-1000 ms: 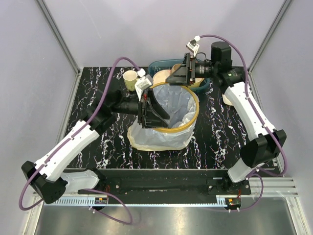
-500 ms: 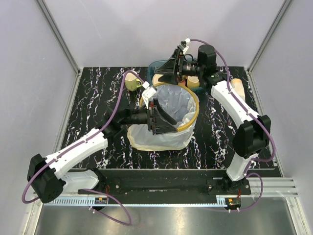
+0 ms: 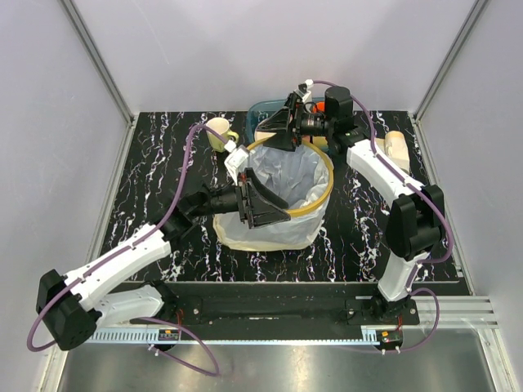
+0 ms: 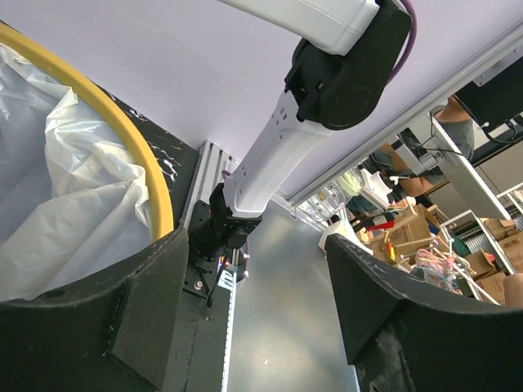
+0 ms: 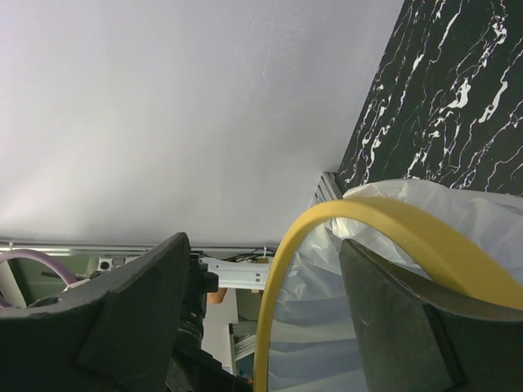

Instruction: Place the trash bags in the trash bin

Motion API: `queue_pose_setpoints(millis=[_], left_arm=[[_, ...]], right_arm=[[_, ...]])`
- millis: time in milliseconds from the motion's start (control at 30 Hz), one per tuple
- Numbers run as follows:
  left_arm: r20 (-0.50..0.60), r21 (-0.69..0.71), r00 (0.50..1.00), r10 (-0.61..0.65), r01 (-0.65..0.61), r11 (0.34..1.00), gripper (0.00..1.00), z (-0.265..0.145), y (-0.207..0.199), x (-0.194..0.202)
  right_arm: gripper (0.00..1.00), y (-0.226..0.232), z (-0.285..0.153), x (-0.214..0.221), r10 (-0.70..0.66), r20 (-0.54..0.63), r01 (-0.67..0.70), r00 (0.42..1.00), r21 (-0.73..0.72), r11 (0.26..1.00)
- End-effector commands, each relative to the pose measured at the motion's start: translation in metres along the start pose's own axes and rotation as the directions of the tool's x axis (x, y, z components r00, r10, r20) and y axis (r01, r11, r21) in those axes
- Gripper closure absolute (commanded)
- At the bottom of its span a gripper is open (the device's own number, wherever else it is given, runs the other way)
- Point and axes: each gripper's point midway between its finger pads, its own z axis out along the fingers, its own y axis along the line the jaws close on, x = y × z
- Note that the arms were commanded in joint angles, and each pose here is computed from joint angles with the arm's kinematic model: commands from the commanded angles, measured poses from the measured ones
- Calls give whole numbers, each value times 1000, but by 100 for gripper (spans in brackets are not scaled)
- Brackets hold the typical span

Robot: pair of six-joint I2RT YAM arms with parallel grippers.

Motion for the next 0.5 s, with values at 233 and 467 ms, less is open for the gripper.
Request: queue_pose_setpoints(millis=[233,467], left_arm=[[8,-15,999,-40,40,999,32,30,-25,-29],[-63,-88,975,-213,208,974,32,40,-14,3]], right_arm=[[17,7,0,-4,-19,12,20,1000,-19,1000],[17,5,2,-5,-18,10,18,1000,-19,1000]])
